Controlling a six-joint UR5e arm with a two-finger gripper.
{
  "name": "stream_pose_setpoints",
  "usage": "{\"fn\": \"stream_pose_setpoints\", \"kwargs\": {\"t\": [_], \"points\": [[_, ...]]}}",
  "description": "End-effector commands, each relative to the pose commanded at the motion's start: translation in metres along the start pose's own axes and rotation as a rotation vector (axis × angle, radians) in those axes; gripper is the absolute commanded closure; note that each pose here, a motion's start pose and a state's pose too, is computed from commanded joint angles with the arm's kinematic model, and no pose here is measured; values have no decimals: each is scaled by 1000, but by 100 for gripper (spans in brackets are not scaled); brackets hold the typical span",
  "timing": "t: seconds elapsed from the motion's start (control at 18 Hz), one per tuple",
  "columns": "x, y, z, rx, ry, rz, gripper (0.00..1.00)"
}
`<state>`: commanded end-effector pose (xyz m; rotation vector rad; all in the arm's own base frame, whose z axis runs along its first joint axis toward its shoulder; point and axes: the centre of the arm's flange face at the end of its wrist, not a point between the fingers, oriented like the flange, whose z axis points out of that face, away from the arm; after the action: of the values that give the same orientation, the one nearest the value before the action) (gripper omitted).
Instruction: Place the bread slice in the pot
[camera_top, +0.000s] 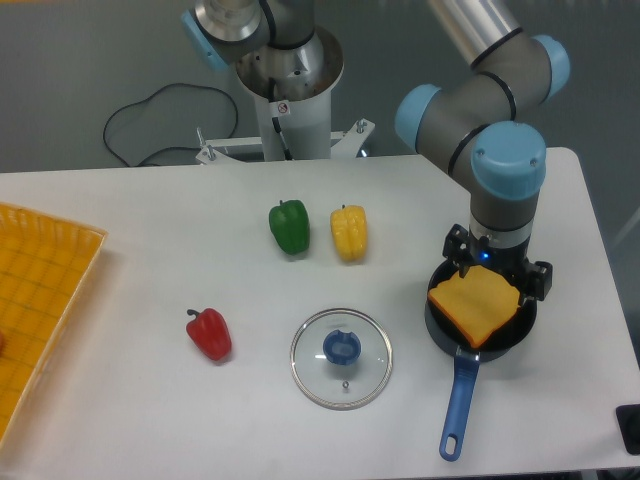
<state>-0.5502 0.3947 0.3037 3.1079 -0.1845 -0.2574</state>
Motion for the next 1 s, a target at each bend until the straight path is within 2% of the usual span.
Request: {"fn": "stream_pose_setpoints", "kwargs": {"t": [0.33,1.0], "points": [[-5,-4,18,3,-7,-7,0],[-10,-6,15,8,-15,-3,0]]}}
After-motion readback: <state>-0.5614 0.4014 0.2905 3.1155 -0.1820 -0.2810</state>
